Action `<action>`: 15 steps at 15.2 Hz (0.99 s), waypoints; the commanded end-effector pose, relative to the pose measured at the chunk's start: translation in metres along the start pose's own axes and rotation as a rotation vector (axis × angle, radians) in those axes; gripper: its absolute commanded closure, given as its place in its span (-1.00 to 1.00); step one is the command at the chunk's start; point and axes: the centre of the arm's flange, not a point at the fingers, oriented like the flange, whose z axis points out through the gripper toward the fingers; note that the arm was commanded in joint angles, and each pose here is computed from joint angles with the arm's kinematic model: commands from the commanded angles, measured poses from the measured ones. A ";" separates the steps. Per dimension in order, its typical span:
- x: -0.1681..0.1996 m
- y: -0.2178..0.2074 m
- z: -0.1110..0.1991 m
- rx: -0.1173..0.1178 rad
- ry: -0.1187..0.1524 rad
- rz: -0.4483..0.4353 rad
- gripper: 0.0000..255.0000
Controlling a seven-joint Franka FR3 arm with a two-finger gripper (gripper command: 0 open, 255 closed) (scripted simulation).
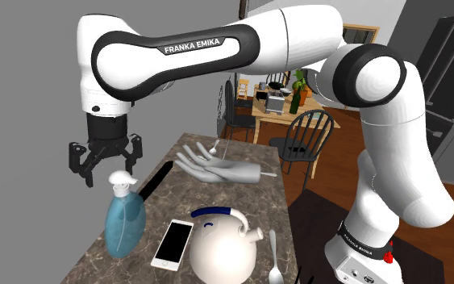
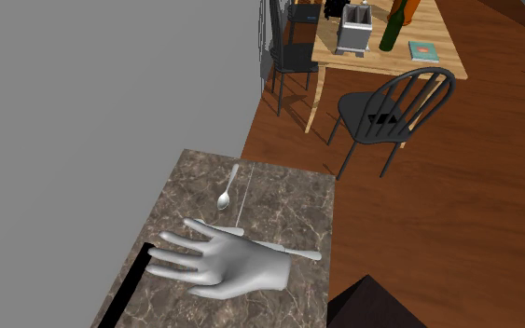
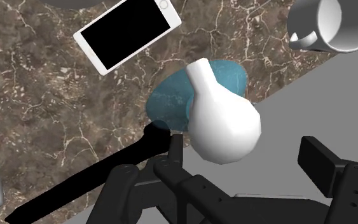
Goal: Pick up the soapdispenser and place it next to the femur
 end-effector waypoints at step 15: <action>0.000 0.000 -0.050 0.000 0.000 0.000 -1.00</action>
